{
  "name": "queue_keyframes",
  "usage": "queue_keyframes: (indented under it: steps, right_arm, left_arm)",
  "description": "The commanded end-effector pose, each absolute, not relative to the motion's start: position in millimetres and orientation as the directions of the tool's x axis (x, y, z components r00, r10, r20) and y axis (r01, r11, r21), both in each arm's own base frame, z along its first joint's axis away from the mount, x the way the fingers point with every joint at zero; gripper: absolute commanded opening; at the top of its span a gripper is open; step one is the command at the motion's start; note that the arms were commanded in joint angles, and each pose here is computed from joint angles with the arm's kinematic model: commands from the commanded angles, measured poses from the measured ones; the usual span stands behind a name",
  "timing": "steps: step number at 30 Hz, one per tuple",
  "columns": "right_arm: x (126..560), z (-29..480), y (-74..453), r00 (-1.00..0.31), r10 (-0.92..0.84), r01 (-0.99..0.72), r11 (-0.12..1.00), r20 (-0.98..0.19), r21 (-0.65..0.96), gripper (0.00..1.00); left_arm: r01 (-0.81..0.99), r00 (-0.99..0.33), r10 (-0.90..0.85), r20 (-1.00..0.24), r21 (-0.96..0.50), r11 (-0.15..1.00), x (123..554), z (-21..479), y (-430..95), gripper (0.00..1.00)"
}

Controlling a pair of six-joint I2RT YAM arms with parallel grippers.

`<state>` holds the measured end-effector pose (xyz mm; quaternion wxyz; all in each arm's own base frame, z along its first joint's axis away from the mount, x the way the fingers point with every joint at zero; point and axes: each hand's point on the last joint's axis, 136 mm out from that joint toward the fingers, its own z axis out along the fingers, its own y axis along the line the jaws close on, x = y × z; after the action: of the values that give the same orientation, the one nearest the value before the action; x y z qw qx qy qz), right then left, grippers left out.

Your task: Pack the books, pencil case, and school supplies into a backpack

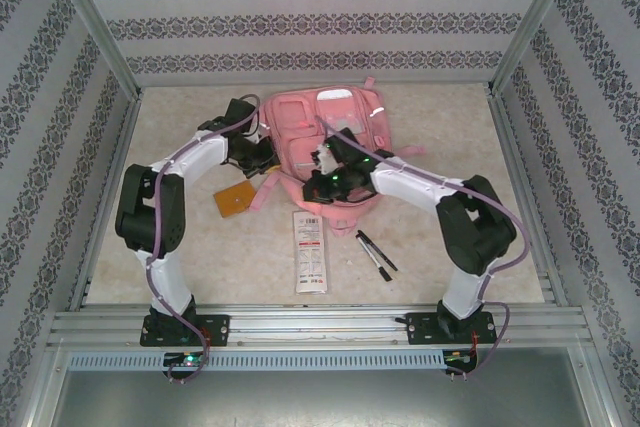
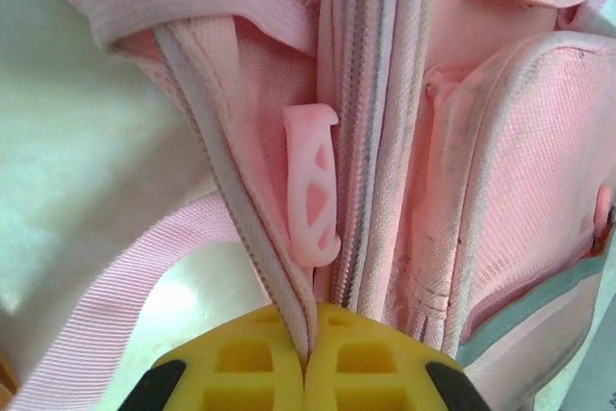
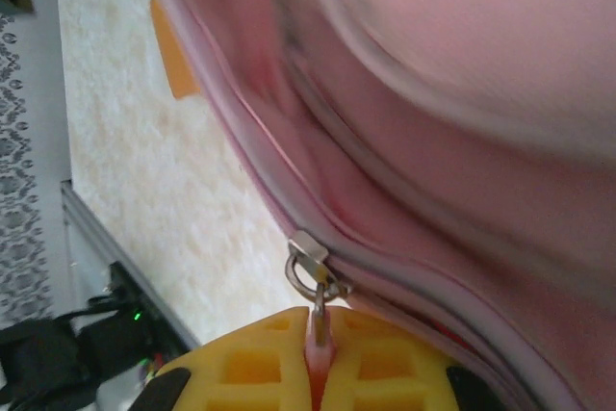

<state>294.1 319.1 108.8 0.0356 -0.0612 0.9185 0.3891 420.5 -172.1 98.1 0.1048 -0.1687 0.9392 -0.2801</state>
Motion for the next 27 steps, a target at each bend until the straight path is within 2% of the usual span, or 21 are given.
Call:
queue_keyframes:
  steps: [1, 5, 8, 10, 12, 13, 15, 18, 23, 27]
  right_arm:
    - [245.3, 109.0, 281.9, -0.987, -0.113, -0.001, 0.717, 0.115, 0.697, 0.0]
    - [240.7, 92.9, 240.0, -0.983, -0.099, 0.012, 0.802, 0.154, 0.598, 0.0]
    - [242.6, 93.9, 232.7, -0.985, -0.135, -0.054, 0.829, 0.105, 0.557, 0.0]
    - [247.3, 101.6, 247.4, -0.983, -0.172, -0.109, 0.815, 0.057, 0.569, 0.0]
    - [254.2, 114.5, 272.6, -0.977, -0.213, -0.17, 0.79, 0.003, 0.589, 0.0]
    - [259.1, 122.1, 287.0, -0.973, -0.23, -0.201, 0.776, -0.028, 0.598, 0.0]
    - [271.7, 133.6, 310.3, -0.969, -0.236, -0.234, 0.762, -0.077, 0.603, 0.0]
    - [292.8, 151.1, 338.7, -0.969, -0.207, -0.245, 0.73, -0.135, 0.638, 0.0]
    - [315.5, 169.8, 368.8, -0.968, -0.171, -0.249, 0.651, -0.181, 0.717, 0.0]
    - [319.1, 171.6, 383.7, -0.964, -0.191, -0.265, 0.619, -0.186, 0.74, 0.0]
  left_arm:
    - [-0.139, -0.931, -0.286, -0.227, -0.504, 0.852, 441.6, 109.6, -151.4, 0.0]
    - [-0.076, -0.938, -0.224, -0.263, -0.476, 0.876, 457.3, 116.1, -143.4, 0.0]
    - [-0.072, -0.947, -0.213, -0.24, -0.487, 0.87, 475.0, 118.1, -135.4, 0.02]
    - [-0.08, -0.952, -0.214, -0.218, -0.5, 0.862, 489.9, 118.8, -132.5, 0.09]
    - [-0.093, -0.952, -0.229, -0.204, -0.517, 0.851, 502.9, 118.0, -134.4, 0.27]
    - [-0.1, -0.95, -0.239, -0.199, -0.531, 0.841, 507.9, 120.0, -136.9, 0.32]
    - [-0.119, -0.946, -0.265, -0.188, -0.557, 0.822, 511.1, 127.8, -140.1, 0.36]
    - [-0.152, -0.937, -0.297, -0.183, -0.553, 0.819, 495.7, 143.1, -136.7, 0.41]
    - [-0.22, -0.927, -0.337, -0.167, -0.484, 0.847, 435.7, 147.6, -115.9, 0.48]
    - [-0.291, -0.928, -0.366, -0.072, -0.473, 0.832, 392.0, 134.3, -117.0, 0.49]
